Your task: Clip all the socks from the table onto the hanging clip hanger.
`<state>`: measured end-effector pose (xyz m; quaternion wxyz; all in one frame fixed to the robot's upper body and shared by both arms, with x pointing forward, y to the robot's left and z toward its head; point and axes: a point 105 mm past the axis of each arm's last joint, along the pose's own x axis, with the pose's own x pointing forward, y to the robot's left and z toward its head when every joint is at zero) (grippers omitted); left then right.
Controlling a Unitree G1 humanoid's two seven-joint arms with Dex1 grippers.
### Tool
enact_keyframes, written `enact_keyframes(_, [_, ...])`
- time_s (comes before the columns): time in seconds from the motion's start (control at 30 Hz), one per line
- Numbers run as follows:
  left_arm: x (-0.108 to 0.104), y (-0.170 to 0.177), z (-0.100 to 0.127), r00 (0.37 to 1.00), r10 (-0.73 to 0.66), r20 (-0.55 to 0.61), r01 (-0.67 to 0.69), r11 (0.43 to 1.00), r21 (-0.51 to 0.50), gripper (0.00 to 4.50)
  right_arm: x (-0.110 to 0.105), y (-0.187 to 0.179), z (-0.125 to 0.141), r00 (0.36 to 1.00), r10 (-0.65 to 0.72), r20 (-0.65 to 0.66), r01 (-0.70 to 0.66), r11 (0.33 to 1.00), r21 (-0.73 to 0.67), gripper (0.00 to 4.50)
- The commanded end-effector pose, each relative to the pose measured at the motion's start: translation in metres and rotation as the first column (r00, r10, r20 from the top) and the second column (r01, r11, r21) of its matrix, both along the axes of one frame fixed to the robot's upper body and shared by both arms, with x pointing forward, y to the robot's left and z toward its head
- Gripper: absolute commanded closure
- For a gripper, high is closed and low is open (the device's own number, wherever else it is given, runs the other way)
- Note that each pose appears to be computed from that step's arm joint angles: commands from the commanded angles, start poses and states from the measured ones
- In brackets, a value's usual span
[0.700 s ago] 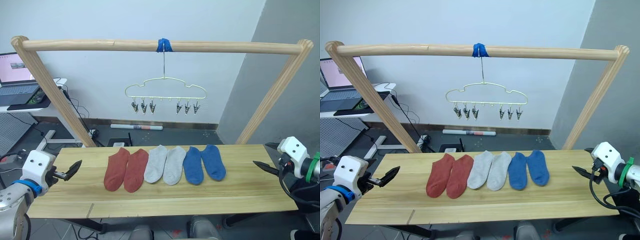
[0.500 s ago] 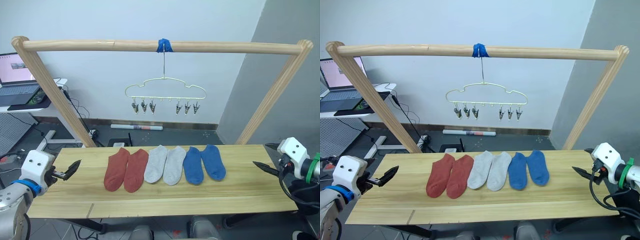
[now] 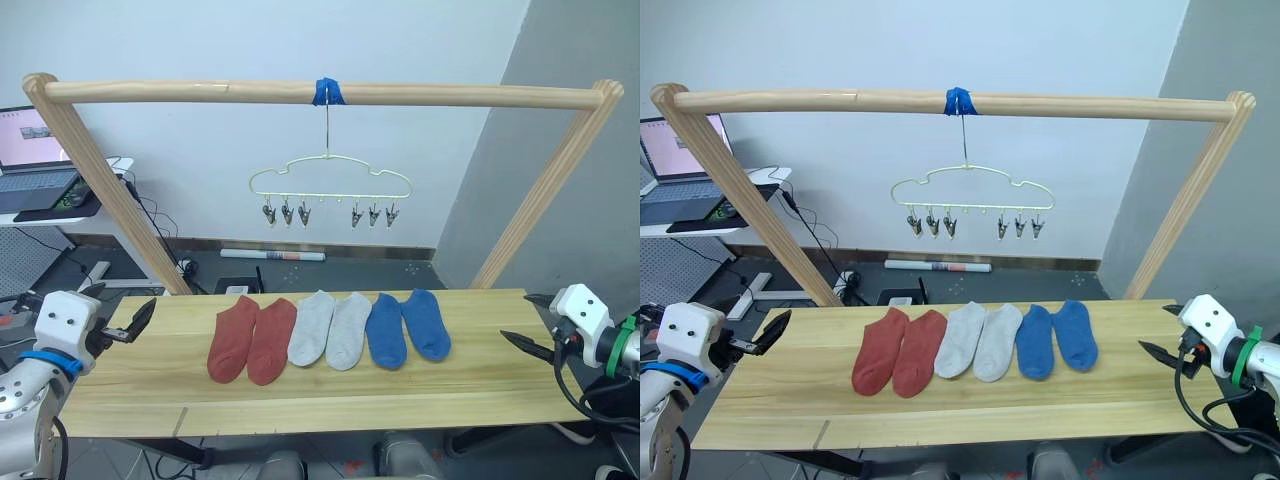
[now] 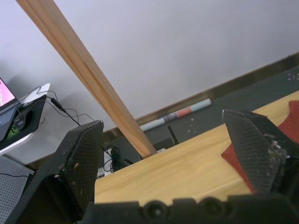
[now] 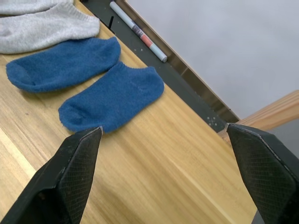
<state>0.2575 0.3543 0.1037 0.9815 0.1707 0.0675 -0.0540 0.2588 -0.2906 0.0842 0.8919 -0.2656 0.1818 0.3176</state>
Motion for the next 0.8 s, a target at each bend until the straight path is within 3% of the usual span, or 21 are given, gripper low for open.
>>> enact_keyframes(0.03, [0.010,-0.016,0.017,0.997,-0.042,0.064,0.042,0.999,-0.006,0.00,0.000,0.008,0.016,0.998,0.011,0.069,-0.012,1.000,0.015,0.04])
enact_keyframes(0.13, [0.022,-0.031,0.024,0.992,-0.051,0.119,0.051,0.999,0.003,0.00,0.001,0.018,0.023,0.993,0.020,0.116,-0.023,0.999,0.026,0.04])
enact_keyframes(0.43, [0.065,-0.099,0.059,0.940,-0.067,0.333,0.115,0.985,-0.126,0.00,-0.010,0.081,0.058,0.966,0.153,0.208,-0.175,0.980,0.092,0.04])
enact_keyframes(0.77, [0.090,-0.124,0.074,0.922,-0.024,0.387,0.133,0.957,-0.258,0.00,-0.012,0.146,0.097,0.920,0.235,0.314,-0.309,0.927,0.212,0.04])
enact_keyframes(0.8, [0.091,-0.124,0.074,0.922,-0.016,0.387,0.132,0.952,-0.277,0.18,-0.012,0.148,0.097,0.920,0.237,0.312,-0.311,0.926,0.215,0.02])
